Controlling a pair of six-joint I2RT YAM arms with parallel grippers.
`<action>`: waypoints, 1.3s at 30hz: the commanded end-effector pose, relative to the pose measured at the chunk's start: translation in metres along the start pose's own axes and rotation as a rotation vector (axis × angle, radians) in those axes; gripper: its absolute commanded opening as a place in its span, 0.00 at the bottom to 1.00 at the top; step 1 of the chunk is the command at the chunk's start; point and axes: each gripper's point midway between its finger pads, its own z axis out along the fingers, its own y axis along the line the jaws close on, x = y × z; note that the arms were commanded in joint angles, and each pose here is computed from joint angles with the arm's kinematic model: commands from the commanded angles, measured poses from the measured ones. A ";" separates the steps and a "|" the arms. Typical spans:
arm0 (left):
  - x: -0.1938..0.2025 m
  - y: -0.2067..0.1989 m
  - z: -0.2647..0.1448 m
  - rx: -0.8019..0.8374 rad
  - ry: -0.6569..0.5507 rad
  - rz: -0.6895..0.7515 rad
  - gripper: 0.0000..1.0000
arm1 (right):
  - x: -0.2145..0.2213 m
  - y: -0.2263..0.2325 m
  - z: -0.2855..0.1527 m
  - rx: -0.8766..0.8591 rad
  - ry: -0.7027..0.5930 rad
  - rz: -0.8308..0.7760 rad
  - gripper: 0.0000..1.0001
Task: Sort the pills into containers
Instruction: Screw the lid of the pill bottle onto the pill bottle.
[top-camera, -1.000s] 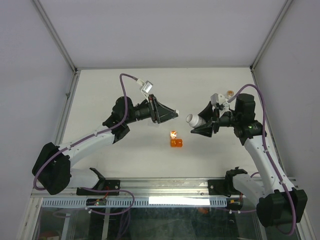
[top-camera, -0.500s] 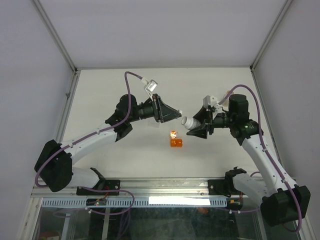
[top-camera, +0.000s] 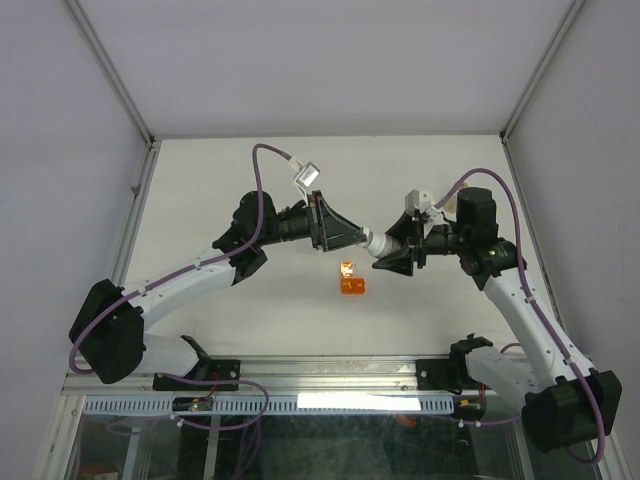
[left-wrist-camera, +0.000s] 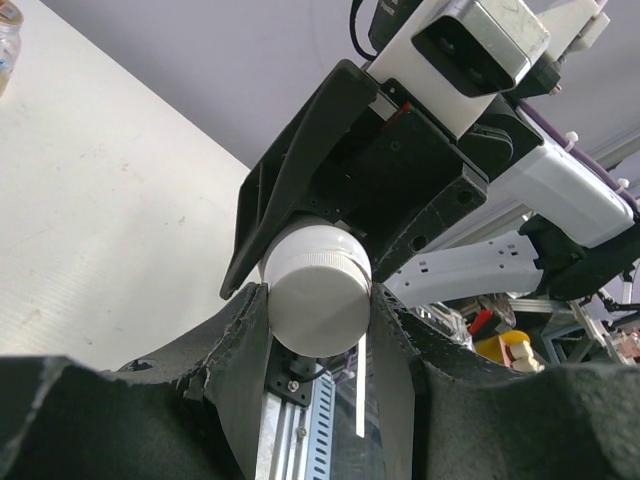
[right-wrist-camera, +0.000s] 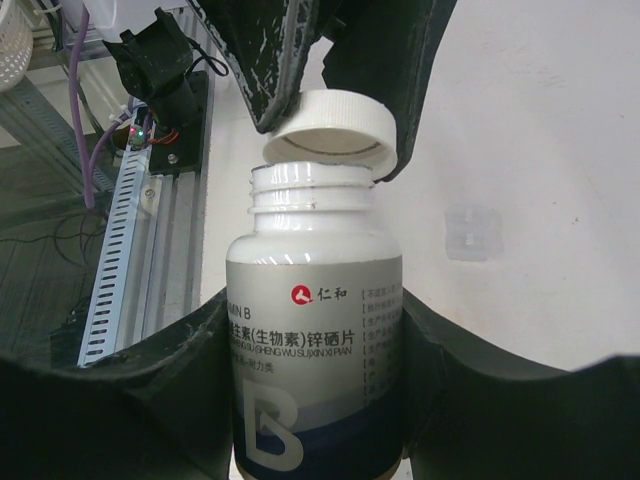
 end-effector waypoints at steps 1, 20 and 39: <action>-0.002 -0.018 0.003 0.071 0.004 0.022 0.23 | -0.020 -0.002 0.000 0.002 -0.021 -0.067 0.00; 0.015 -0.013 0.013 0.016 0.092 0.052 0.22 | -0.011 -0.017 0.004 0.053 0.038 -0.016 0.00; 0.067 -0.006 0.026 0.078 0.305 0.055 0.18 | -0.017 -0.004 0.008 -0.015 -0.003 -0.007 0.00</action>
